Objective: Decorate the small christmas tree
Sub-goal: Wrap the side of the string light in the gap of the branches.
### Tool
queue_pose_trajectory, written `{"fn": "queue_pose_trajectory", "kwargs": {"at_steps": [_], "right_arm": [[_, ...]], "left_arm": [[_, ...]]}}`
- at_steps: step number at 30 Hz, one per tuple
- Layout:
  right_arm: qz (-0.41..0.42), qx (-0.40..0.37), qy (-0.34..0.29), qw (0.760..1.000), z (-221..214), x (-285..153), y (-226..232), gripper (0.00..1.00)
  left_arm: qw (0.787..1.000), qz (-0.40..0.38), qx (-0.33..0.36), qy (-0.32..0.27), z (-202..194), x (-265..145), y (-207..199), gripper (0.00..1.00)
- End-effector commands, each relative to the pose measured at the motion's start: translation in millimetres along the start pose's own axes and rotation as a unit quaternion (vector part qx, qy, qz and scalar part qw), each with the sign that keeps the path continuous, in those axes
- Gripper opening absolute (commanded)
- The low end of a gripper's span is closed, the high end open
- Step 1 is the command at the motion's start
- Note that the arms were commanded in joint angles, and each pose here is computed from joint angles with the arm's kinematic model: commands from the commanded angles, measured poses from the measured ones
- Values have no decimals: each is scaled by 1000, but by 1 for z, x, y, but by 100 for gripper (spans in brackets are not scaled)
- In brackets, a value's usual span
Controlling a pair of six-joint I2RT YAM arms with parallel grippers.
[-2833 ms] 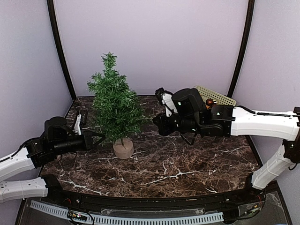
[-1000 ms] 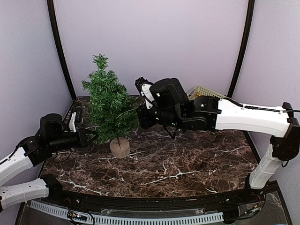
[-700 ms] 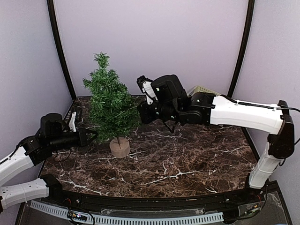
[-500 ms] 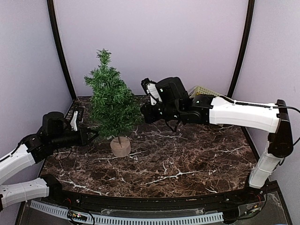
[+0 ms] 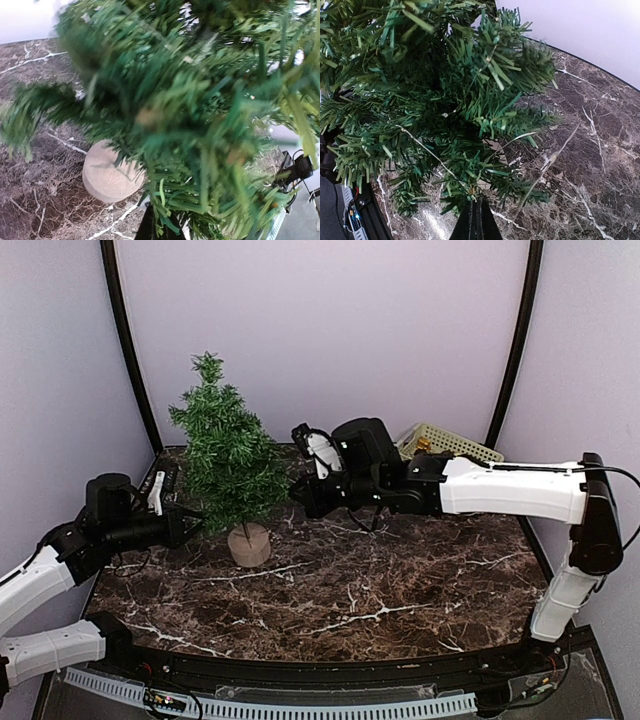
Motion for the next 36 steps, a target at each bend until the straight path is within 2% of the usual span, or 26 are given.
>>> {"fn": "queue_pose_trajectory", "kwargs": {"at_steps": [1,5,7,8,12,14,17,21,25,29,36], "right_arm": [[23,-10,-37,999,16,-17,10,0],[-21,-15,-45,999,22,-20,0,0],[-38,-11,-41,998,21,-18,-5,6],[-40,-8,-45,998,22,-20,-6,11],[-20,0,-73,997,14,-42,-5,47],[-10,-1,-77,997,6,-54,-4,60],[10,2,-76,997,-17,-65,-6,74],[49,20,-65,996,-58,-69,-7,87],[31,44,-68,996,-93,-60,-19,91],[6,39,-62,997,-111,-41,-28,82],[-20,-12,-60,998,-116,-3,-35,67]], "left_arm": [[998,-38,43,-35,15,-10,-15,0],[998,-31,43,-26,14,-9,-13,0],[998,-36,41,-21,13,-8,-14,0],[998,-37,41,-19,13,-7,-14,0],[998,-40,42,-18,13,-8,-15,0],[998,-42,42,-19,14,-8,-16,0],[998,-46,41,-15,13,-7,-16,0],[998,-47,40,-10,11,-5,-15,0],[998,-48,40,-11,12,-5,-16,0],[998,-48,37,-13,11,-6,-15,0],[998,-50,35,-10,9,-4,-15,0]]}}
Point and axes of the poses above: each gripper's point midway between its finger pads, its own x axis out along the fingers, its own y axis along the line the jaws close on, z = x × y, the point moved 6 cm from there along -x, back along the fingers, and after that the axes turned 4 degrees about -x, right-handed, at the moved point
